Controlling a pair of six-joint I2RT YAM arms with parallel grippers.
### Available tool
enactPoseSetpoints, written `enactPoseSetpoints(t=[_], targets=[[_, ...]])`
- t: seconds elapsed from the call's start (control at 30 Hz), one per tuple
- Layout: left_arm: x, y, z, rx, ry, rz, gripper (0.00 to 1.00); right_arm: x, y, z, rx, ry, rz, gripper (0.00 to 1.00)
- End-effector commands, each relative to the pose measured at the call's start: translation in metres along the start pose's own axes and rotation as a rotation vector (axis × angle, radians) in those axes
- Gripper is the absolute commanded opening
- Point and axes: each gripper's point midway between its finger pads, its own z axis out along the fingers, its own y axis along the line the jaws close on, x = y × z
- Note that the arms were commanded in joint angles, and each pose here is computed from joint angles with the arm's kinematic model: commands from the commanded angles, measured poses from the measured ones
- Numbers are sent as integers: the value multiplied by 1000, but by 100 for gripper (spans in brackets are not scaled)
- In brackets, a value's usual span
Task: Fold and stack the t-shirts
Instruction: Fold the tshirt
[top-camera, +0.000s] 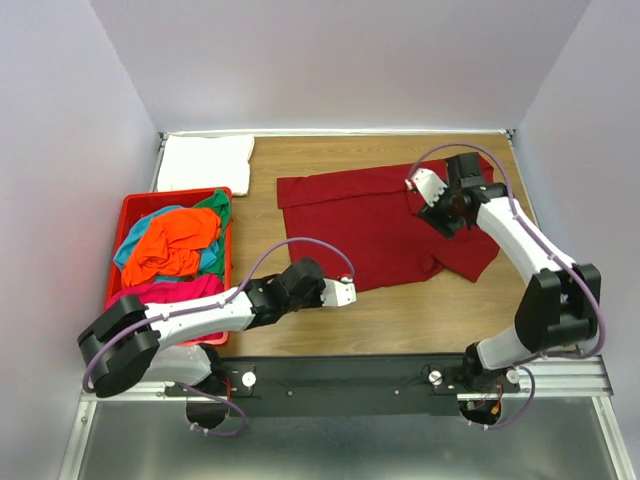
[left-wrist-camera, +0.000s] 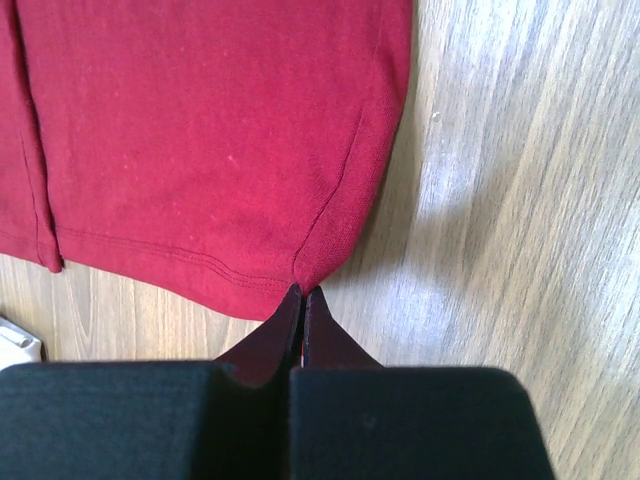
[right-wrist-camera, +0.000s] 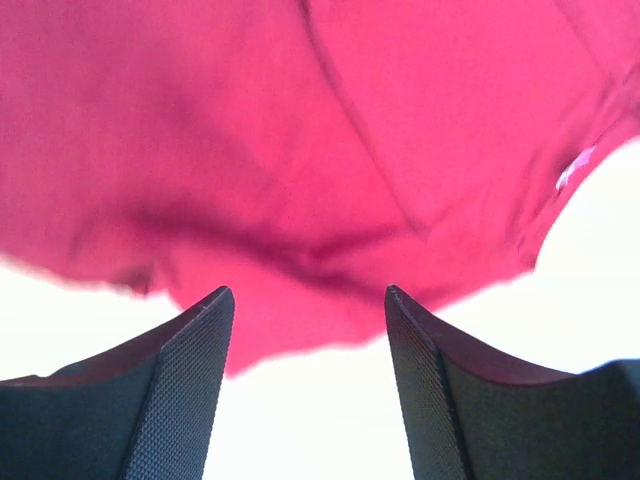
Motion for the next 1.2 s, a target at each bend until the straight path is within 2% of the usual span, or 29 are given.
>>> enactPoseSetpoints(t=[0.0, 0.07, 0.2, 0.4, 0.77, 1.0, 1.17], targets=[[-8, 4, -3, -10, -47, -2, 0, 73, 53, -13, -232, 184, -2, 66], [-9, 3, -2, -5, -52, -1, 0, 100, 80, -12, -308, 238, -16, 65], [-10, 4, -3, -5, -56, -1, 0, 119, 106, -2, -374, 273, 9, 66], [-11, 4, -4, -9, -64, -1, 0, 120, 95, 23, -280, 285, 63, 67], [-11, 4, -4, -9, -66, -1, 0, 129, 81, 39, -174, 328, 81, 62], [-10, 3, -3, -7, -60, 0, 0, 132, 71, 45, -118, 355, 89, 55], [-10, 3, -3, -6, -60, -1, 0, 131, 67, 47, -106, 349, 92, 42]])
